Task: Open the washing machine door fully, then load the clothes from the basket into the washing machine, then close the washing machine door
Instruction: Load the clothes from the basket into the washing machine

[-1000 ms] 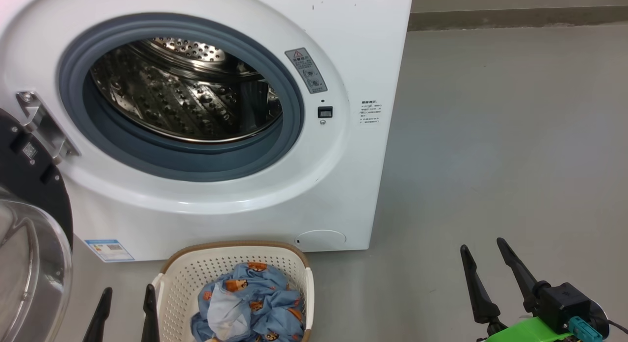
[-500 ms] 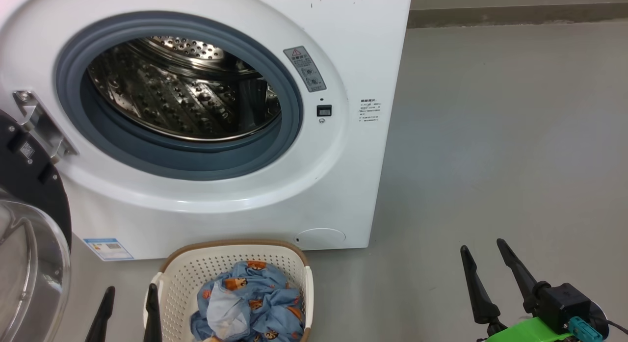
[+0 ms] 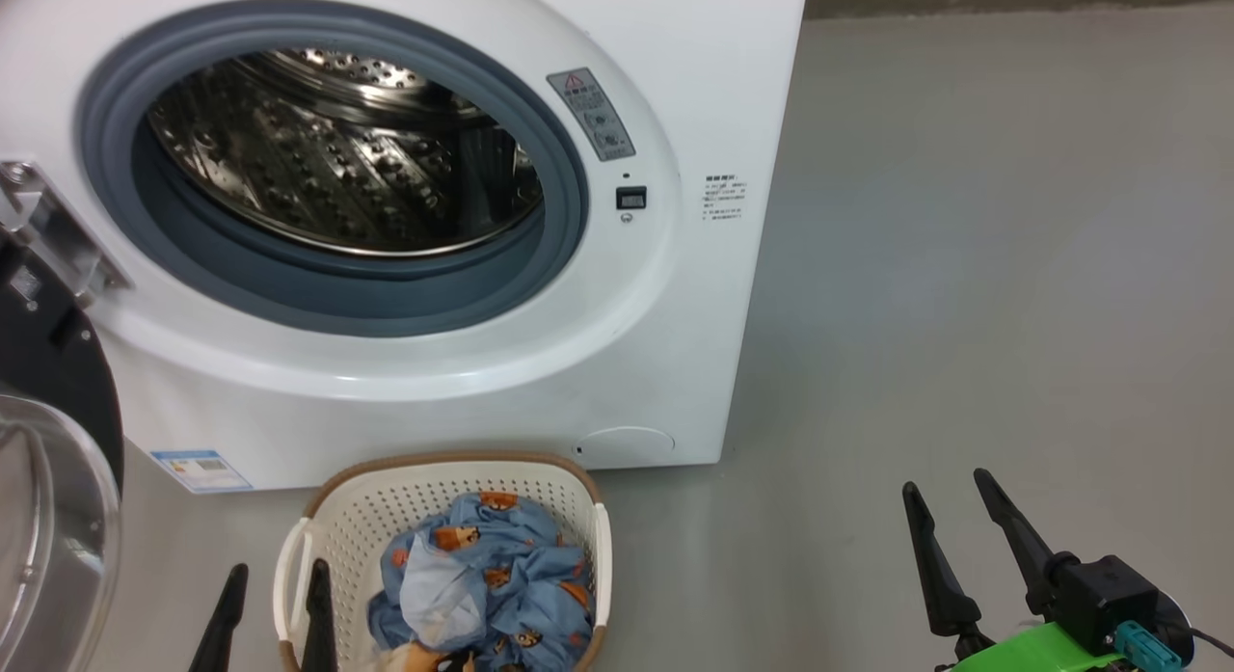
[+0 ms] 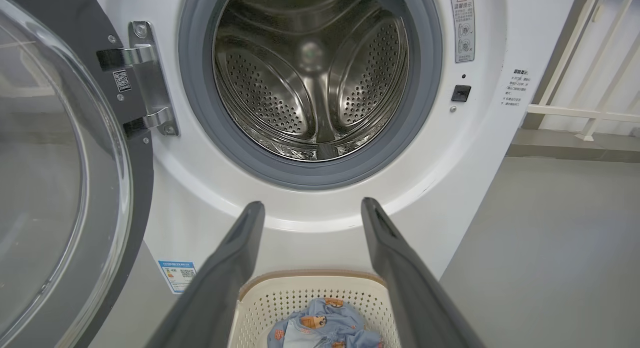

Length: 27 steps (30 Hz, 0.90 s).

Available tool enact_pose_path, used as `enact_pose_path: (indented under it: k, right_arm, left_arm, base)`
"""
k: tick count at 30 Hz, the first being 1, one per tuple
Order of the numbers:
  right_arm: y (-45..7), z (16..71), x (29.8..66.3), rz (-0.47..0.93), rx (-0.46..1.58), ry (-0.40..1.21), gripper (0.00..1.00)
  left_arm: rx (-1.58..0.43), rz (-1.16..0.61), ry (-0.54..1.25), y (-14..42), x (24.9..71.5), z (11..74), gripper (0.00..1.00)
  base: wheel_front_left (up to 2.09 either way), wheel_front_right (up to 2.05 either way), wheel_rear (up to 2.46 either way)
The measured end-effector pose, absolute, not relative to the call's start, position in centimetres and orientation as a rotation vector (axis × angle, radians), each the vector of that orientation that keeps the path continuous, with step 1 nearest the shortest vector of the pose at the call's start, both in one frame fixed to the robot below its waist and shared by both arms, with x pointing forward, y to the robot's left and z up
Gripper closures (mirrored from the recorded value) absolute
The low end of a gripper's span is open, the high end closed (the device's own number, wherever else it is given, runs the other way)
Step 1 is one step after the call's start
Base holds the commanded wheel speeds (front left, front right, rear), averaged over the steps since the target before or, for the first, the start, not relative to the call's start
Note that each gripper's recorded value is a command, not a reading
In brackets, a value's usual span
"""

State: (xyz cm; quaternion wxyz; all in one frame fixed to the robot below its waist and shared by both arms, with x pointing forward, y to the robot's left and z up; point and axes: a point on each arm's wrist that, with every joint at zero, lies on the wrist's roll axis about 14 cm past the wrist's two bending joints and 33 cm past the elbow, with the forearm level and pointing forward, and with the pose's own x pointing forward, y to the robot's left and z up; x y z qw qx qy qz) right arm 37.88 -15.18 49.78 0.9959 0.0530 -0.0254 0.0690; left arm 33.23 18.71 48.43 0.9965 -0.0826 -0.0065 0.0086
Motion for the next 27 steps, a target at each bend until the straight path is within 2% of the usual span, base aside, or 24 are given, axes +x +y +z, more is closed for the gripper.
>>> enact_pose_path:
  k: [11, 27]
  right_arm:
    - [-15.5, 47.5, 39.7, 0.123, 0.111, 0.008, 0.0]
    - [-17.0, 44.0, 42.6, 0.077, 0.109, 0.081, 0.0]
  left_arm:
    - [-0.217, -0.008, 0.082, 17.4, 36.1, 45.3, 0.0]
    - [-0.268, -0.182, 0.321, 12.6, 41.5, 36.8, 0.0]
  base:
    - [0.0, 0.0, 0.0]
    - [0.0, 0.0, 0.0]
